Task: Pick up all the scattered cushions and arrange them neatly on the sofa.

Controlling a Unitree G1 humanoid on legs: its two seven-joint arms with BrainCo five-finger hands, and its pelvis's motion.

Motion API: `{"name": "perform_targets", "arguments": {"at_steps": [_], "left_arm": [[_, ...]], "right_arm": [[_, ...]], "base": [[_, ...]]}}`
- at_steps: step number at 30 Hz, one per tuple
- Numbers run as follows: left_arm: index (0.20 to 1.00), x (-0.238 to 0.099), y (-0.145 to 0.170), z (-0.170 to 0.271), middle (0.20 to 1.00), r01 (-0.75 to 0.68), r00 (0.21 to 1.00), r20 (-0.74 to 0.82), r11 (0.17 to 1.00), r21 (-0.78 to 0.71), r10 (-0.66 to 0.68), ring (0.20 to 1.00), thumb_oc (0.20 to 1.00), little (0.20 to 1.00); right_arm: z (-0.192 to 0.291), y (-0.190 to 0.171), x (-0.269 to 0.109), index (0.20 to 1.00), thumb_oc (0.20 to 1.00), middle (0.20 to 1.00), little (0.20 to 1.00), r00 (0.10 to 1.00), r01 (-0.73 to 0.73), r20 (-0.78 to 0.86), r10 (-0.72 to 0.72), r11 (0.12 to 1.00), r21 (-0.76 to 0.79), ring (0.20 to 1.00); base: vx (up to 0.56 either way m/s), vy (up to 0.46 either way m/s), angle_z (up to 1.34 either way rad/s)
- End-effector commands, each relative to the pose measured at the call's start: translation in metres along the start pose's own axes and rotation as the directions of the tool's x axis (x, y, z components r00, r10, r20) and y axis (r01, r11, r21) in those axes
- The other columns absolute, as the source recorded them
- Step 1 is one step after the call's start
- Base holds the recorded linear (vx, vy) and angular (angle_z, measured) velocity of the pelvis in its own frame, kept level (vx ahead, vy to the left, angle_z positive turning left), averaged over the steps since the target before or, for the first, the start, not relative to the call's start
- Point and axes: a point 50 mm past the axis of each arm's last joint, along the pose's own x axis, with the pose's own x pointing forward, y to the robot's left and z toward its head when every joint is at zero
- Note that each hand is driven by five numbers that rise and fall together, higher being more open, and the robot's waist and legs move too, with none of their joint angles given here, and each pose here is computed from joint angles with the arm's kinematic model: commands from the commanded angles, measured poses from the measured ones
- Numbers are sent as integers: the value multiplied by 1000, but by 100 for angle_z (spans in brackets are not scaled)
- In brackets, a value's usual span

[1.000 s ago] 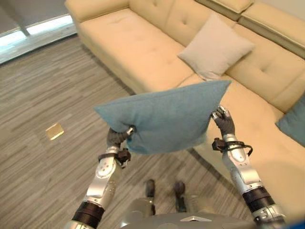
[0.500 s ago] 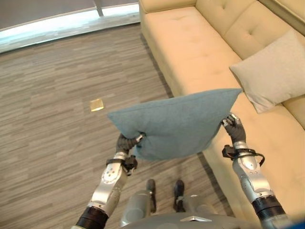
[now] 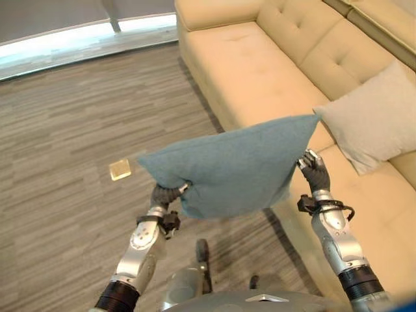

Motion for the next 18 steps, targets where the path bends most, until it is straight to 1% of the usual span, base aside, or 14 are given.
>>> {"name": "perform_targets", "arguments": {"at_steps": [1, 5, 8, 14, 18], "left_arm": [[200, 5, -40, 47, 200, 176, 949, 266, 984, 1, -170, 200, 200, 200], [200, 6, -42, 49, 200, 189, 944, 275, 982, -1, -181, 200, 200, 200], [200, 9, -45, 49, 200, 199, 942, 280, 980, -16, -187, 200, 200, 200], [200, 1, -50, 35, 200, 240, 947, 227, 970, -39, -226, 200, 200, 200], [200, 1, -50, 35, 200, 239, 949, 221, 970, -45, -223, 200, 200, 200]], "right_arm": [[45, 24, 17, 200, 200, 200, 200, 962, -132, 239, 133, 991, -23, 200], [47, 21, 18, 200, 200, 200, 200, 960, -138, 244, 139, 990, -21, 200], [44, 16, 17, 200, 200, 200, 200, 965, -126, 228, 127, 992, -19, 200], [32, -2, 5, 200, 200, 200, 200, 981, -78, 176, 83, 996, -36, 200], [34, -8, 5, 200, 200, 200, 200, 981, -55, 184, 60, 998, -30, 200]], "base": [[436, 170, 20], [274, 22, 12], [482, -53, 43], [425, -118, 69], [205, -131, 20]]}}
